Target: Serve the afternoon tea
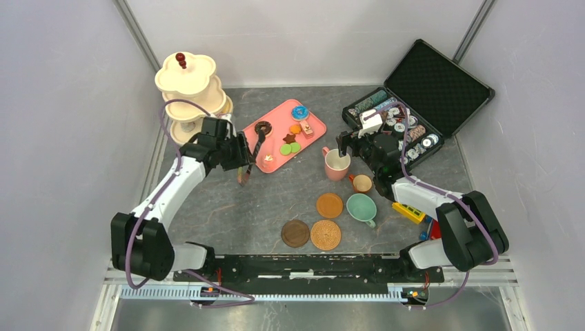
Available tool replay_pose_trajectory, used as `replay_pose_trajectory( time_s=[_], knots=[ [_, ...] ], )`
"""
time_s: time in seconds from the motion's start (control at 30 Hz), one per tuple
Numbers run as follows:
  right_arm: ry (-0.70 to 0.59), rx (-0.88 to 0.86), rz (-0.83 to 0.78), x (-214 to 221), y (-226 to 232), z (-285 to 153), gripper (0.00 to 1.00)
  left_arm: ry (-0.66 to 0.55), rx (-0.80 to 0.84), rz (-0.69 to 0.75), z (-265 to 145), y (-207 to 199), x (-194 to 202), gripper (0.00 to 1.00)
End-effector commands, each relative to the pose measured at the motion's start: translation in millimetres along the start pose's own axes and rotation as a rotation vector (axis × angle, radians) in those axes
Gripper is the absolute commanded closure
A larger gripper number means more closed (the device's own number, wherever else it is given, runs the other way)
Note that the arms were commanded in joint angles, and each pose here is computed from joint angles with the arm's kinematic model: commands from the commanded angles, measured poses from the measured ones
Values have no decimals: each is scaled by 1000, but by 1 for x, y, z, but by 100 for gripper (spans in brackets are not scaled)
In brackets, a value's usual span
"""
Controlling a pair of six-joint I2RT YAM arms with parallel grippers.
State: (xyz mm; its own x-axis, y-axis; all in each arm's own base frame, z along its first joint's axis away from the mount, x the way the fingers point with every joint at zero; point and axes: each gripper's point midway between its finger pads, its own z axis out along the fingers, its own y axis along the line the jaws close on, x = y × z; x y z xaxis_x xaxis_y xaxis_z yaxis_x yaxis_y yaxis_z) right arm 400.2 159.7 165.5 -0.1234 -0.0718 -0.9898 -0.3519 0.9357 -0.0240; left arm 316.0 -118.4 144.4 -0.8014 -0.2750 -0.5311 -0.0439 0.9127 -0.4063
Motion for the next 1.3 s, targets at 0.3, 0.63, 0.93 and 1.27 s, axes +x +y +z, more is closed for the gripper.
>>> replay_pose_trajectory(
  time_s=[0.3, 0.63, 0.93, 1.27],
  knots=[
    [-38, -1, -12, -14, 0, 1, 2, 112, -152, 427, -4, -24, 21, 43],
    [-30, -3, -10, -11, 1, 4, 2, 190, -245, 534, 13, -23, 41, 44],
    [-24, -2, -11, -9, 1, 4, 2, 220, -290, 538, 23, -13, 50, 45],
    [-18, 16, -24, -8, -3, 2, 2, 241, -291, 534, 33, -16, 53, 49]
  ],
)
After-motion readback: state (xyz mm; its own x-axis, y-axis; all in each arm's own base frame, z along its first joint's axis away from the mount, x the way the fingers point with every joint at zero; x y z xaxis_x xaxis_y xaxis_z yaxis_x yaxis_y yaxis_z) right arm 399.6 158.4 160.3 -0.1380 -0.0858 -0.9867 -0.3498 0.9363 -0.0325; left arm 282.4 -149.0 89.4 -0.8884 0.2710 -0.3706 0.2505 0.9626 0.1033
